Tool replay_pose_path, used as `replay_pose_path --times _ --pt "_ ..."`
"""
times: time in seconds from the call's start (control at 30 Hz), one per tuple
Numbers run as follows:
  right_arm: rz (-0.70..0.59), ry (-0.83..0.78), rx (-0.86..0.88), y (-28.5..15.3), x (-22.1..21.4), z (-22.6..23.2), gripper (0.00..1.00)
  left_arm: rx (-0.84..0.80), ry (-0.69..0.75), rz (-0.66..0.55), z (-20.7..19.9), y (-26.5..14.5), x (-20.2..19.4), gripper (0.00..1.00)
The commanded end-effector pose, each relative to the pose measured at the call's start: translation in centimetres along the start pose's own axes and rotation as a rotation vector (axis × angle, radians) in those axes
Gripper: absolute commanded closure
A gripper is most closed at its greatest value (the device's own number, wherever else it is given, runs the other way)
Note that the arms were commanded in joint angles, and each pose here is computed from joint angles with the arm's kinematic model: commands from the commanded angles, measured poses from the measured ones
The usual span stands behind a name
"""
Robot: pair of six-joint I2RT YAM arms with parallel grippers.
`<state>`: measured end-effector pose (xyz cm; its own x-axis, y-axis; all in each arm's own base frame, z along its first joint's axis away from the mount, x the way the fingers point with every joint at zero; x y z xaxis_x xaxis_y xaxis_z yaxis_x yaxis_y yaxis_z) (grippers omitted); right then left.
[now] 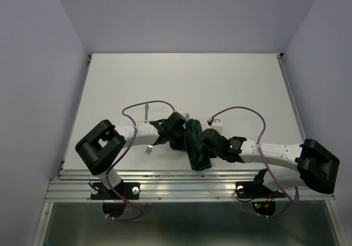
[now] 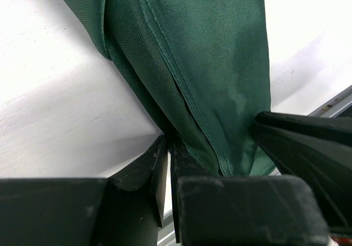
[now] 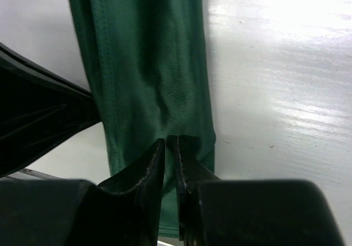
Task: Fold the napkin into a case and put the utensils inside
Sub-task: Smooth out the smaller rectangle-folded napkin at the center of the board.
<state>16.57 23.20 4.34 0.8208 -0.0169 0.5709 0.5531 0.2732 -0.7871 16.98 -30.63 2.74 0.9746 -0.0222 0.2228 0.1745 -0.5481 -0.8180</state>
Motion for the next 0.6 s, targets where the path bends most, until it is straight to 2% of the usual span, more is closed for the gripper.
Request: replay_pose_path --times 0.0,0.17,0.23,0.27,0.33,0.4,0.57 --pt "-0.069 0.000 0.057 -1.0 2.6 2.4 0.82 -0.005 0.015 -0.011 0.0 0.0 0.0 0.83" --pt "-0.088 -0.045 0.074 -1.7 2.9 4.0 0.80 -0.019 0.017 -0.020 -0.6 -0.8 0.3 0.83" --pt "-0.092 -0.069 0.062 -1.7 3.0 4.4 0.78 -0.024 0.019 -0.030 -0.8 -1.4 0.6 0.78" --pt "-0.091 -0.082 0.055 -1.5 2.7 4.4 0.77 -0.009 0.014 -0.030 -0.6 -1.7 0.7 0.70" --pt "-0.085 -0.097 0.053 -1.4 2.4 4.7 0.73 0.004 0.006 -0.043 -0.3 -2.3 1.2 0.64" --pt "-0.076 -0.114 0.059 -1.4 1.9 5.1 0.70 0.012 -0.004 -0.063 0.1 -3.4 1.9 0.60" --pt "-0.066 -0.133 0.043 -0.7 1.4 5.3 0.59 0.012 -0.017 -0.111 0.8 -5.6 3.3 0.60"
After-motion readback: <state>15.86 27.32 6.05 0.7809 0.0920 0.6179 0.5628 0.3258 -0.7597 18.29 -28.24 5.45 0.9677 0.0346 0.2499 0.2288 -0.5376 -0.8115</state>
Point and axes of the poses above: each gripper's point midway between its finger pads, its own y axis out along the fingers, its own z axis along the line the jaws close on, x = y × z, the point moved 1 cm from there along -y, back along the fingers, and after that the axes turned 5 degrees about -y, right-handed, at the moved point
